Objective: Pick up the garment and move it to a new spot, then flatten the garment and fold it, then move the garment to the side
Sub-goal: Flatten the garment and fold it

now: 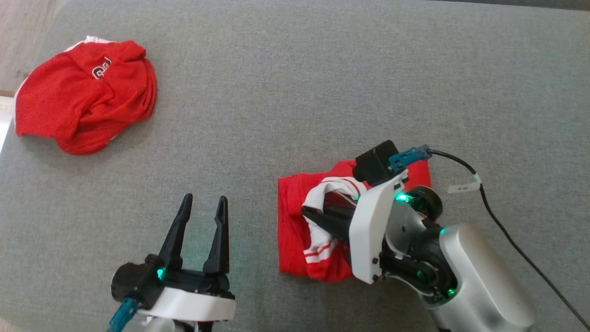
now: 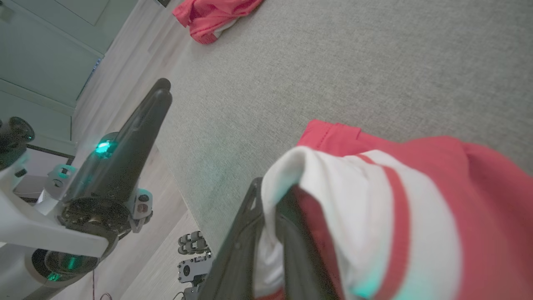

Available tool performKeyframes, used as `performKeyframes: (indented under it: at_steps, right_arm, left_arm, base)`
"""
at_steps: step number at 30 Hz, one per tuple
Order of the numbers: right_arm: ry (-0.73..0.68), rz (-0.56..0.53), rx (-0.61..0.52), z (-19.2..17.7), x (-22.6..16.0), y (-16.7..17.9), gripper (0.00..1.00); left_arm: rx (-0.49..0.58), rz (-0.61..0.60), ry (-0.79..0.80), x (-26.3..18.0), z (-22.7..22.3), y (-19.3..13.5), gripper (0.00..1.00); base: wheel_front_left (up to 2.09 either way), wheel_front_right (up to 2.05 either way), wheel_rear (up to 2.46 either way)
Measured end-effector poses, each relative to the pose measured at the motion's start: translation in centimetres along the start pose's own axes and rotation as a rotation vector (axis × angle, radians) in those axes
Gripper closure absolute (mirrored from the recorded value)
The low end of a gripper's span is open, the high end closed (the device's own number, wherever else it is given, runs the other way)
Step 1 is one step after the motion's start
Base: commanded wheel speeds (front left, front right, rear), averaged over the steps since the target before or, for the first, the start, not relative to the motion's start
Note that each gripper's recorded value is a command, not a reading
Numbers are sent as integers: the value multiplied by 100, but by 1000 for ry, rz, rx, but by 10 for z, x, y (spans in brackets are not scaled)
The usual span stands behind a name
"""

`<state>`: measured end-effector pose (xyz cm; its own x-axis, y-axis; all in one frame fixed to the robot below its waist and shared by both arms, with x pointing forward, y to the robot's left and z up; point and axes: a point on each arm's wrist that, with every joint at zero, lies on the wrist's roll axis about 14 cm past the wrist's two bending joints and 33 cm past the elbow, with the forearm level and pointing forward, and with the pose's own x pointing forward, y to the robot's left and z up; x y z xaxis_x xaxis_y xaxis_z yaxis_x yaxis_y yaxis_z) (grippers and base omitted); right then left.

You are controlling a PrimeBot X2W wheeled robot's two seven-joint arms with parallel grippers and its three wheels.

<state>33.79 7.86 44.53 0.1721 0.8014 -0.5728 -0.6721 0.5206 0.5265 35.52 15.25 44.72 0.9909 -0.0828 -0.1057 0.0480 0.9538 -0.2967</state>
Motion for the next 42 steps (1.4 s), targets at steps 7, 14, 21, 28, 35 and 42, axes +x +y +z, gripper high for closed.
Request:
performKeyframes:
  at_steps: [7,14,21,28,35,42]
  right_arm:
    - [-93,26,25,10,3,5,0]
    - [-261,53,5,37,-9,21,0]
    - [-512,-109,-74,72,-61,4,0]
    - [-671,-458,-185,62,-137,-58,0]
    - [-750,-743,-258,23,-194,-109,0]
    - [-761,-877,-199,-44,-206,-130,0]
  left_arm:
    - [0,-12,-6,0,2,-4,0]
    - [8,-15,-17,-5,5,-7,0]
    - [18,-22,-12,-14,2,-10,0]
    - [37,-63,-36,-16,9,-23,0]
    - [89,-76,-51,-24,12,-25,0]
    - [143,-23,-55,-40,13,-6,0]
  base:
    - [0,0,0]
    - [0,0,0]
    - [0,0,0]
    - [0,0,0]
    - [0,0,0]
    - [0,0,0]
